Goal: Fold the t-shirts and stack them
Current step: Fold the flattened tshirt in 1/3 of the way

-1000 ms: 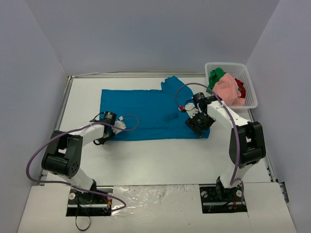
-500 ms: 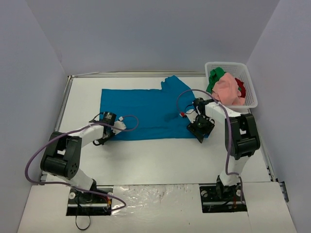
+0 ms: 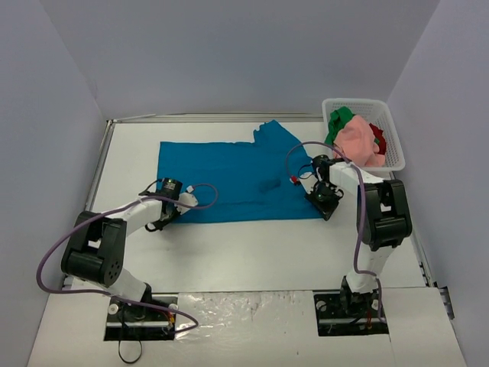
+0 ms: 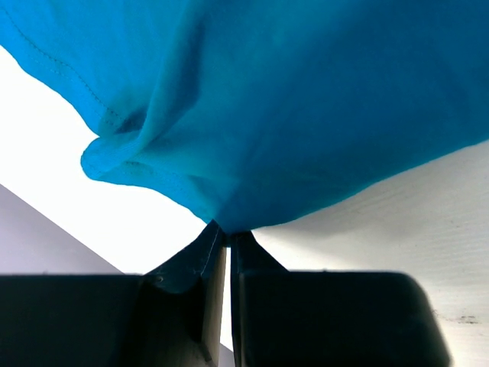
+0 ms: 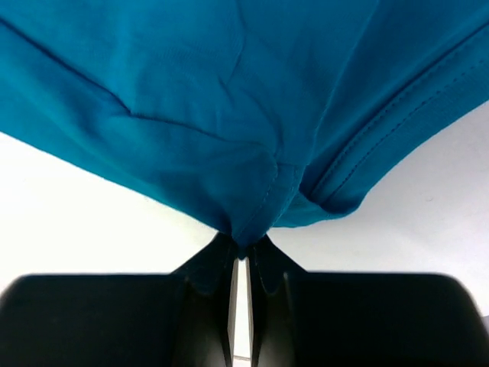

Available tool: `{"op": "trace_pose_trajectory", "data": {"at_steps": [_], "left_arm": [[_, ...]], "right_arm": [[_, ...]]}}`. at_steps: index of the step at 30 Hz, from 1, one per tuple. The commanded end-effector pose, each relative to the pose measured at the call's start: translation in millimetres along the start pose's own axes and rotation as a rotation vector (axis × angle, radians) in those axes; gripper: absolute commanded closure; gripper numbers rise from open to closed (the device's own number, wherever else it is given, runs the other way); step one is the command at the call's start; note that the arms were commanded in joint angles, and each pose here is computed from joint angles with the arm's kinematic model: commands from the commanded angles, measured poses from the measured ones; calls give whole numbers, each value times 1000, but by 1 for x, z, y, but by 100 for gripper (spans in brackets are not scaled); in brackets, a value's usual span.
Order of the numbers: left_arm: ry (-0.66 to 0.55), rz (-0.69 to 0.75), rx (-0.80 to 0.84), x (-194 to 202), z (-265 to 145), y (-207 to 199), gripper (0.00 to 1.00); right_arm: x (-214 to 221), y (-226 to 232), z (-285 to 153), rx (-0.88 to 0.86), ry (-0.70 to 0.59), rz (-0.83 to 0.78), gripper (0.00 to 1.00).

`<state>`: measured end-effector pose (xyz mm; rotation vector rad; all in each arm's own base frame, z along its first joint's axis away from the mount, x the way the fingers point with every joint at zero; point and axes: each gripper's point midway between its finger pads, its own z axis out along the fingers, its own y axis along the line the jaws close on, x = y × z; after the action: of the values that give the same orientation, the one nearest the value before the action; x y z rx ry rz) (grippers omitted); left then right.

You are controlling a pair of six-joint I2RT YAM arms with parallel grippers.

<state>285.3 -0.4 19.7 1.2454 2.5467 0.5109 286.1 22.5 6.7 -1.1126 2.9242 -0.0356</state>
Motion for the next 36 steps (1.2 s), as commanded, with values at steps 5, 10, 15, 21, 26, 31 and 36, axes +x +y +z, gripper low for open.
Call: {"op": "trace_pose_trajectory", "data": {"at_steps": [5,10,15,21,26,31,36], "left_arm": [[10,-1,-81,8,-30,26,98],[-5,-3,-125,5,-54,49,98],[-30,-15,-170,5,-84,66,97],[-32,18,-139,25,-108,52,98],[-13,59,-101,48,-108,30,98],[9,97,-44,66,-105,8,97],[-4,206,159,82,-110,-35,83]], "right_arm": [[11,7,-40,9,-36,-8,100],[4,-4,-75,60,-82,-11,100],[9,-2,-97,68,-104,-17,100],[31,12,-117,71,-117,-45,100],[47,27,-126,42,-118,-68,100],[66,43,-126,0,-94,-92,100],[88,73,-129,-141,-58,-167,76]]}}
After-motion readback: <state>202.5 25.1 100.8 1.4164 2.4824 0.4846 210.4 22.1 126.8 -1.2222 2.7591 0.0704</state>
